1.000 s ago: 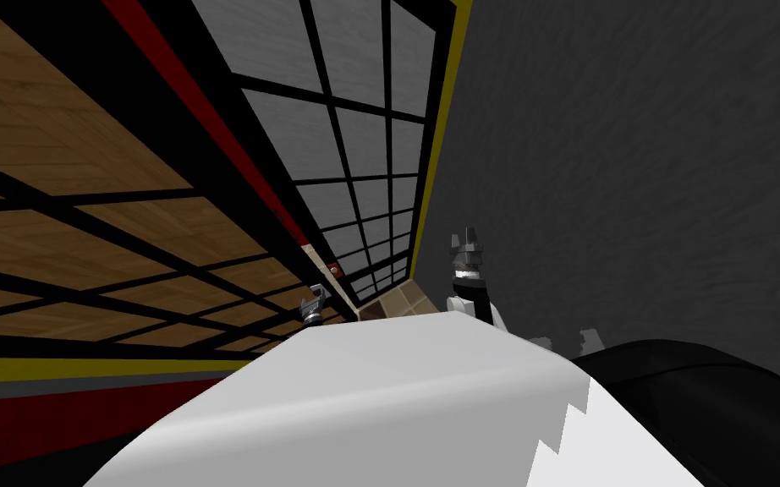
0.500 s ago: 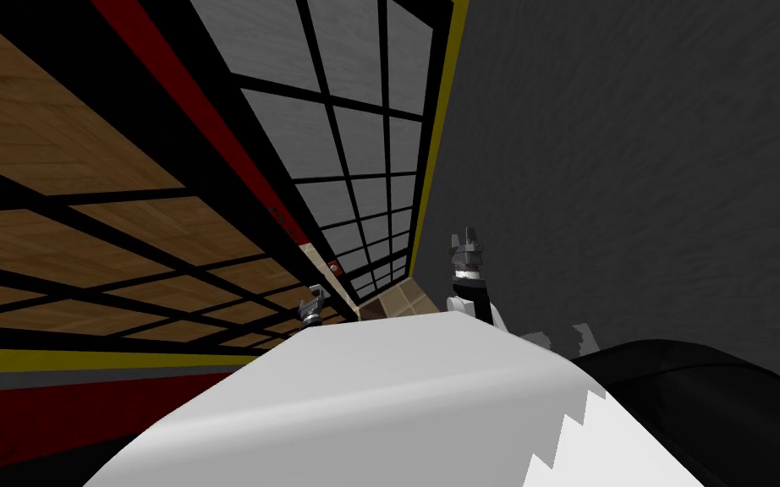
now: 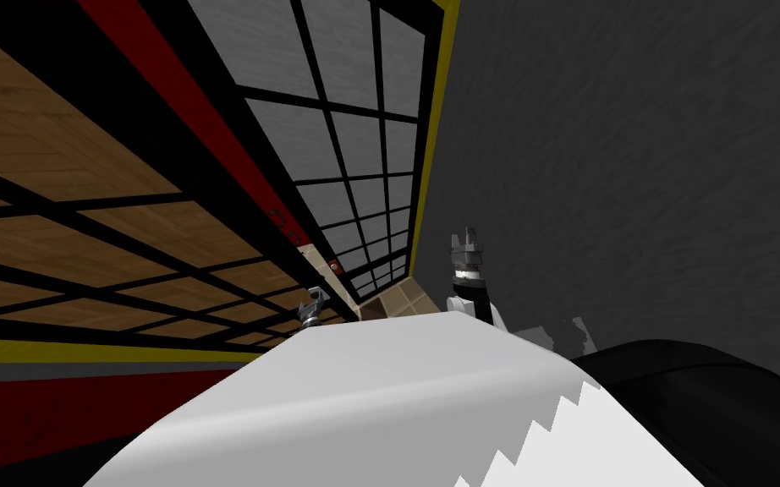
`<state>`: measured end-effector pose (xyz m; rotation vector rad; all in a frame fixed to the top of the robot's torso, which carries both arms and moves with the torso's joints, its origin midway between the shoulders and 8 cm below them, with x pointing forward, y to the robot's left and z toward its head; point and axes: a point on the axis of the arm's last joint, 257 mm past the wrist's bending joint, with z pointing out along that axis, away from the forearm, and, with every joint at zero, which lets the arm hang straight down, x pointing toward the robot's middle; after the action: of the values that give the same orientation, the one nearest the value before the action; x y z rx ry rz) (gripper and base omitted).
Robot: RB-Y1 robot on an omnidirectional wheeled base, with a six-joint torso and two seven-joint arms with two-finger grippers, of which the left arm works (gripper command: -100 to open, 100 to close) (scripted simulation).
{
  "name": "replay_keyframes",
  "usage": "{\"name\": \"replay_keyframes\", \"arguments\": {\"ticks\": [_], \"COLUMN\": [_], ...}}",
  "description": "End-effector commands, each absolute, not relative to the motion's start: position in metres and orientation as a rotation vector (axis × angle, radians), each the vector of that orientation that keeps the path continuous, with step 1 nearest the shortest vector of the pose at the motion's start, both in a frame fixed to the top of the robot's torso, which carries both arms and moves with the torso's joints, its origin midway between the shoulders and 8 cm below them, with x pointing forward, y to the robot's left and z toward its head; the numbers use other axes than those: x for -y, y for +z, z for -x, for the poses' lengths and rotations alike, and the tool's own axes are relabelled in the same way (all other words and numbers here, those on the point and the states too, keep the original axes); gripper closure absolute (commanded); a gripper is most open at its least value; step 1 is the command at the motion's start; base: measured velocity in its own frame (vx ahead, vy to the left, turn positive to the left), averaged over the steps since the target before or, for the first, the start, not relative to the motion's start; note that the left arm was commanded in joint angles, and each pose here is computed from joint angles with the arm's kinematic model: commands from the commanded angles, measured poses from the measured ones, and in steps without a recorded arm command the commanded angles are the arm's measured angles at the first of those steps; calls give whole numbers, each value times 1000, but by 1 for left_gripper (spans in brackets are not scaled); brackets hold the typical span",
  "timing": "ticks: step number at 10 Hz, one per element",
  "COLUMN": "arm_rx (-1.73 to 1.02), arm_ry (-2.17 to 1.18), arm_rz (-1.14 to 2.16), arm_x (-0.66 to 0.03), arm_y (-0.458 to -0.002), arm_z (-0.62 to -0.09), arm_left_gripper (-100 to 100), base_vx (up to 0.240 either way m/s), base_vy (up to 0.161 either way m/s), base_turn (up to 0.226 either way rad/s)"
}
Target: Pull the door open
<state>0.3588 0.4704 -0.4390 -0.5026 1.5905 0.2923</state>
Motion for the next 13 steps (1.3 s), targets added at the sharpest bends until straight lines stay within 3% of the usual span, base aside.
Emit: {"name": "replay_keyframes", "arguments": {"ticks": [1,13], "arm_rx": [-1618,-1618], "arm_ry": [330,313], "arm_rz": [537,594], "arm_x": [-494,-502], "arm_y": [-448,-455], "arm_z": [-334,-318], "arm_left_gripper": [100,100], "base_vx": [-64,-32], "base_vy": [-10,-5], "base_turn": [35,9]}}
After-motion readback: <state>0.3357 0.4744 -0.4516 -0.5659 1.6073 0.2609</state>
